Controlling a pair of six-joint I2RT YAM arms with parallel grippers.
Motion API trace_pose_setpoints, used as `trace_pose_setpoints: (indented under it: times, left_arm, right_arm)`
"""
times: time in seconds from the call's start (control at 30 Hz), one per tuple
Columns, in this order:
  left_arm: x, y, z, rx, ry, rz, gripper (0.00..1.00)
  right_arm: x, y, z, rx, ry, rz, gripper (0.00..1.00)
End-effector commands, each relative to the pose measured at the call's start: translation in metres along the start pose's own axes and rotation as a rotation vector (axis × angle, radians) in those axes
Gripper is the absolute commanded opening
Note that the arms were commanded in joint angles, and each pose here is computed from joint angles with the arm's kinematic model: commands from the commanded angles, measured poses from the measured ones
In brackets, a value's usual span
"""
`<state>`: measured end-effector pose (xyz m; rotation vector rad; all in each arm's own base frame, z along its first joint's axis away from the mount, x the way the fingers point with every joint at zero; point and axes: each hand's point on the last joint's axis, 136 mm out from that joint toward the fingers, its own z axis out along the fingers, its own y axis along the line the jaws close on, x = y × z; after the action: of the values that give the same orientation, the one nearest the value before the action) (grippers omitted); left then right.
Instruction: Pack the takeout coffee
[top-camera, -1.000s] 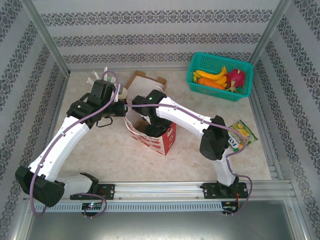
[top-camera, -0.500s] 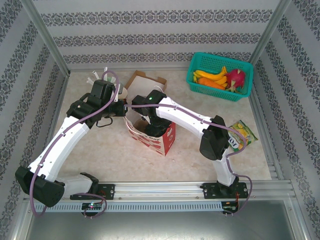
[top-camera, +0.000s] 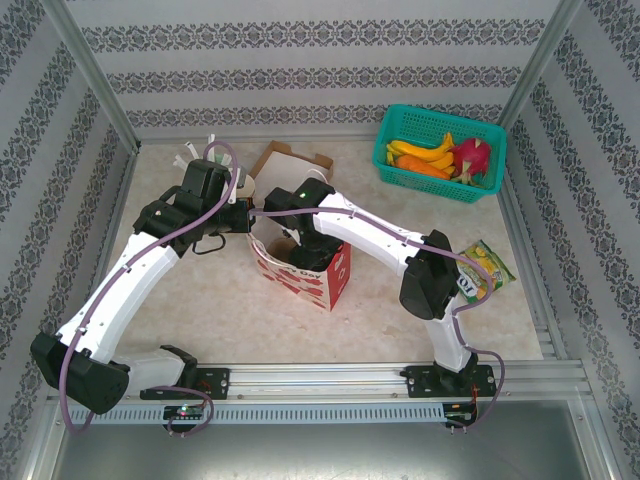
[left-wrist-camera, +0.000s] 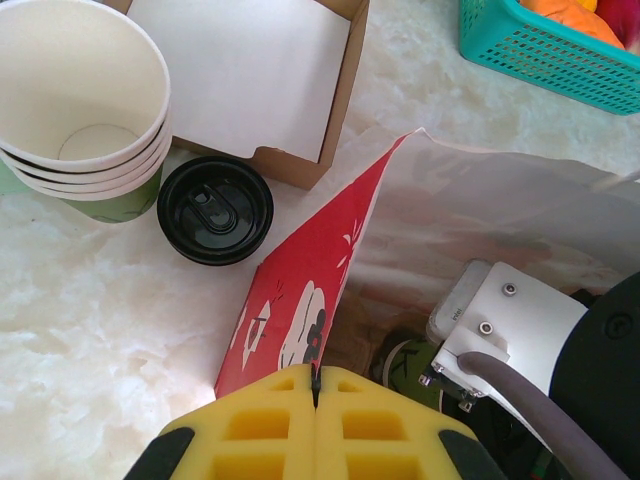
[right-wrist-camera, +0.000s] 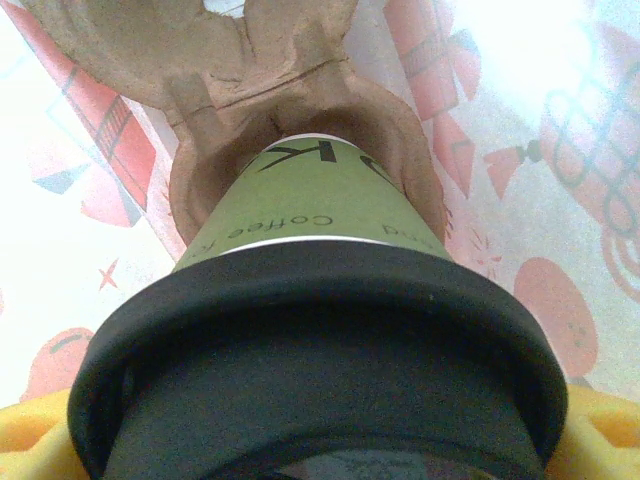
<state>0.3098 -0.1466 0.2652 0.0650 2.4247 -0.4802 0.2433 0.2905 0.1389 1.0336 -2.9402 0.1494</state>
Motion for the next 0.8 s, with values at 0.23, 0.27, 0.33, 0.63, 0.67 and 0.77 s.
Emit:
trace_pose_setpoints:
  times: [0.23,0.27,0.33,0.63,0.67,0.77]
  left_arm:
    - [-0.0077,-0.006,-0.0027,0.016,-0.024,0.018,0.0]
    - [-0.0077,-0.0059,-0.0027,0.016,-0.024,0.017,0.0]
    - [-0.0076,-0.0057,-0.0025,0.015,-0.024,0.018,0.0]
    - [-0.008,-0.0059,-0.003,0.016,-0.025,0.018,0.0]
    - [-0.0081,-0.0059,-0.0026,0.015,-0.025,0.018,0.0]
    - [-0.0073,-0.006,-0.0021,0.016,-0.022,0.018,0.0]
  right_arm:
    - [-0.0017,-0.0018,-0.0051,-0.007,-0.028,0.007,0.52]
    - [-0.0018,-0.0022,-0.0052,-0.008,-0.028,0.011,0.52]
    - [-0.0014,-0.0023,-0.0039,-0.007,-0.024,0.008,0.52]
    - [-0.0005,-0.0011,-0.0013,-0.011,-0.015,0.007,0.52]
    - [-0.0006,-0.0011,-0.002,-0.012,-0.017,0.006,0.52]
    - [-0.001,-0.0011,-0.0019,-0.011,-0.017,0.006,0.52]
